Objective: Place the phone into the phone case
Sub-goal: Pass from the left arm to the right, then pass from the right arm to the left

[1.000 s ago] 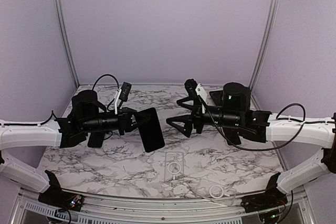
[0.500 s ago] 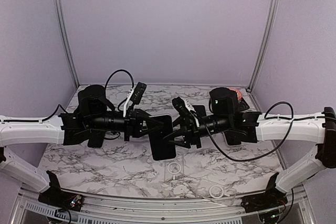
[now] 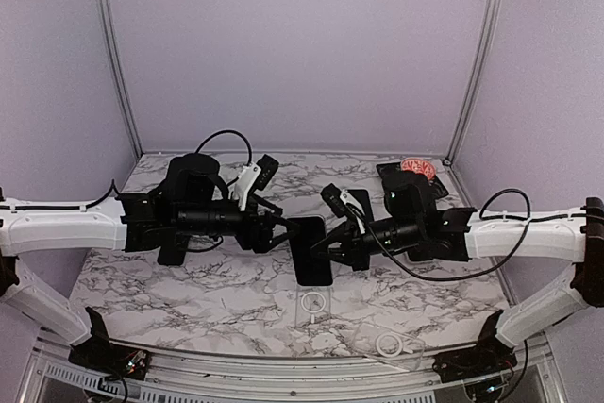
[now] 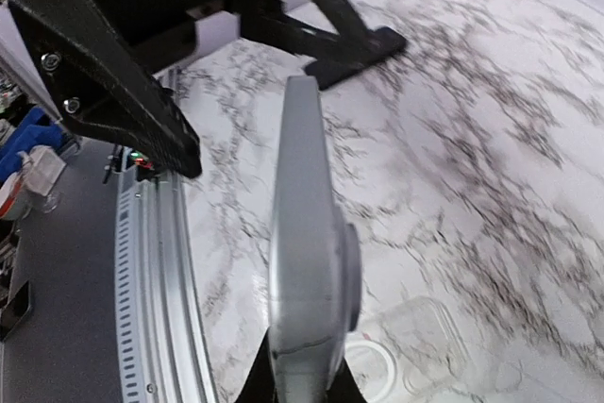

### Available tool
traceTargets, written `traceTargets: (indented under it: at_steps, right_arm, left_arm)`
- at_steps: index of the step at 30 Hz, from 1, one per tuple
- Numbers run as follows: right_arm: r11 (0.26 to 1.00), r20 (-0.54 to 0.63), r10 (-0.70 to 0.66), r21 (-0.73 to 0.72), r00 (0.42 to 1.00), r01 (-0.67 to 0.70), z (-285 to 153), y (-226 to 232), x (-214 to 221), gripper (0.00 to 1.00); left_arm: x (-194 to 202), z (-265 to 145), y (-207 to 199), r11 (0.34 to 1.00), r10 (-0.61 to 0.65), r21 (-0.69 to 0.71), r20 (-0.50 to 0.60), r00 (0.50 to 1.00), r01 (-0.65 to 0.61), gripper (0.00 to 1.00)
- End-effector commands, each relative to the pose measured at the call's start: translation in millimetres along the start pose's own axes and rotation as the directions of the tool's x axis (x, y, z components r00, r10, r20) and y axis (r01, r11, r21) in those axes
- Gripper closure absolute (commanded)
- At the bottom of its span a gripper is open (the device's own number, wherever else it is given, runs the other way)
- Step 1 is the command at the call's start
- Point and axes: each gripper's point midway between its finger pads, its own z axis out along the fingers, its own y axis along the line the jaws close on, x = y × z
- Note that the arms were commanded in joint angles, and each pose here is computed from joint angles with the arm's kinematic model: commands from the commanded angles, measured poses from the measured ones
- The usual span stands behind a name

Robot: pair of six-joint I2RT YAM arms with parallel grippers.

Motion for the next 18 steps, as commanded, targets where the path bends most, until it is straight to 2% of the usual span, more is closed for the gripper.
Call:
traceTargets:
  at_steps: [1, 5, 8, 11, 18]
  right_arm:
    - [0.933, -0.039, 0.213, 0.306, 0.976, -0.191, -26, -52, 34, 1.0]
    - [0.863, -0.018, 0.325, 0.416, 0.946, -0.288, -45, -62, 55, 1.0]
    - [0.789, 0.047, 0.391, 0.498, 0.919, -0.361, -59, -73, 70, 1.0]
    - [0.76, 0.088, 0.437, 0.497, 0.895, -0.42, -56, -78, 85, 1.0]
    - [0.775, 0.149, 0.444, 0.432, 0.884, -0.462, -33, -87, 85, 1.0]
  left_arm:
    - [82, -8, 67, 0.939, -0.037, -0.335, -0.318, 0.947, -0.076, 0.32]
    - [130, -10, 68, 0.94, -0.083, -0.332, -0.44, 0.894, -0.076, 0.54]
    - [164, -6, 66, 0.943, -0.091, -0.318, -0.527, 0.845, -0.097, 0.6]
    - [192, 6, 57, 0.957, -0.082, -0.27, -0.605, 0.792, -0.107, 0.69]
    - [227, 37, 36, 0.987, -0.03, -0.134, -0.694, 0.72, -0.088, 0.72]
